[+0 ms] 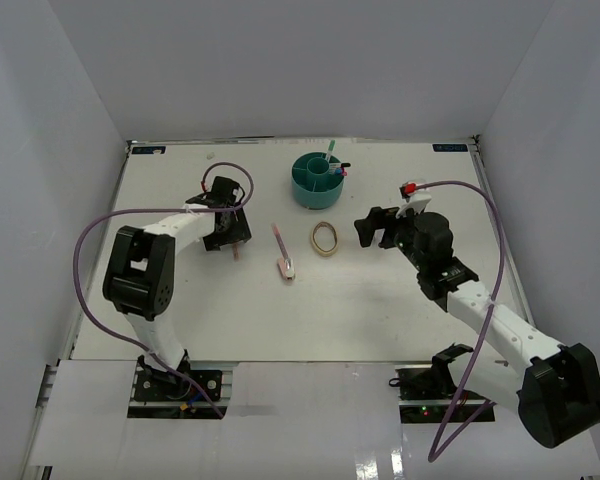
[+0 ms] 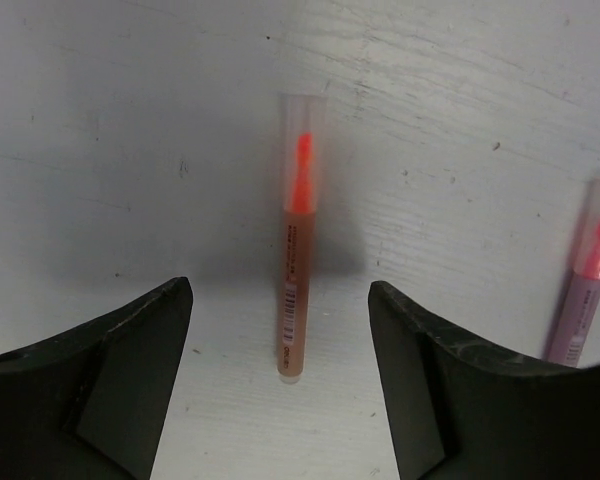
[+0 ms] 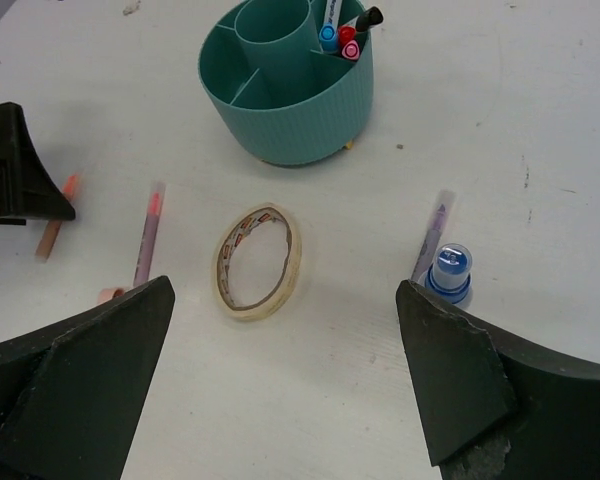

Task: Sort the stationery into containers
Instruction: Pick up the pen from the center of the board.

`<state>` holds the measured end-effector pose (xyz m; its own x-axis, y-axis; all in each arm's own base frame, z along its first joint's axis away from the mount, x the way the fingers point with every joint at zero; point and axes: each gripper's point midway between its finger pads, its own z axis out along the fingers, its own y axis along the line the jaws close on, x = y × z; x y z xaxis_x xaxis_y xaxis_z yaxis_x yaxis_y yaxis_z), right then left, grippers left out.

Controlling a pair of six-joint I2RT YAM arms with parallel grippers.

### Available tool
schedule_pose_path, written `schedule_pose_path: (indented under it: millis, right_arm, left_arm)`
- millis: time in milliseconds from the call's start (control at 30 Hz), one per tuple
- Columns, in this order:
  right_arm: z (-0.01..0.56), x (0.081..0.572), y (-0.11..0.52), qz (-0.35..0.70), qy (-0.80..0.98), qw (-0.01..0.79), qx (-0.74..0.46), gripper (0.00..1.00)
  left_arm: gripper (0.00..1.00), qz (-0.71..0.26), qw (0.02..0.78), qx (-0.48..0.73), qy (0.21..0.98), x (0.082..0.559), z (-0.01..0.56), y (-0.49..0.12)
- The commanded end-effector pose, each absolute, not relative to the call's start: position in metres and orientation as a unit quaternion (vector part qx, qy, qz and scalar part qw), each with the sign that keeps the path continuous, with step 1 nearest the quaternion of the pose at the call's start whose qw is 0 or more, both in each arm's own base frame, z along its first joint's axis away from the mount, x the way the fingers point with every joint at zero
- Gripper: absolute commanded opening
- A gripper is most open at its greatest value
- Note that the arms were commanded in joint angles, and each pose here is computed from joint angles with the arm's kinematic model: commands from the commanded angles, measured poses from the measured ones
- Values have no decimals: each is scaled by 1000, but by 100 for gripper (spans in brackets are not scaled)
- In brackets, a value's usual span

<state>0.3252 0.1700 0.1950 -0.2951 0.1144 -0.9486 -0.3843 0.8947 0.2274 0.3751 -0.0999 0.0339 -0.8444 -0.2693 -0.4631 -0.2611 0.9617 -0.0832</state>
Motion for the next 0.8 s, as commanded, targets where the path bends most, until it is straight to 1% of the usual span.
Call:
schedule_pose_path:
  millis: [0,67,200,233,267,300,367,400,433,500,533,600,667,733,767]
  right_arm:
    - [210,321,172,232,760,602,-83,98]
    - [211,319,171,233,758,604,-82,98]
    - [210,317,171,235,758,602,-84,98]
    - [208,317,171,235,759,601,-85,98]
    - [209,316,172,237,758,601,-86,98]
    - [208,316,172,237,759,600,-87,98]
    - [208,316,173,239,759,599,-88,98]
    - [208,316,174,241,758,599,-90,98]
    - [208,316,175,243,758,598,-91,98]
    - [208,311,184,262,756,589,-110,98]
    - [211,308,190,276,752,585,-125,98]
    - [212,306,195,284,749,581,-142,97]
    - [217,303,200,297,742,581,-156,97]
    - [220,298,206,310,737,575,-173,97]
    - [226,298,209,316,733,575,-179,97]
  left_arm:
    - [80,18,262,-138,955,386,44,-101]
    - [78,22,255,-138,957,386,38,-102]
    - [67,28,247,-134,959,386,30,-103]
    - [62,30,246,-133,960,386,29,-103]
    - [59,32,246,-134,959,386,29,-102]
    - [52,32,243,-133,960,385,27,-102]
    - [45,29,242,-130,961,384,27,-106]
    - [44,29,241,-128,962,382,26,-107]
    - [39,27,244,-125,961,383,28,-109]
    - [33,22,248,-116,962,382,32,-116]
    - [30,18,256,-103,961,381,37,-122]
    - [28,9,275,-84,958,384,47,-130]
    - [24,-10,302,-54,952,386,62,-143]
    - [18,-35,309,-33,950,382,67,-155]
    - [15,-54,330,-23,942,385,81,-161]
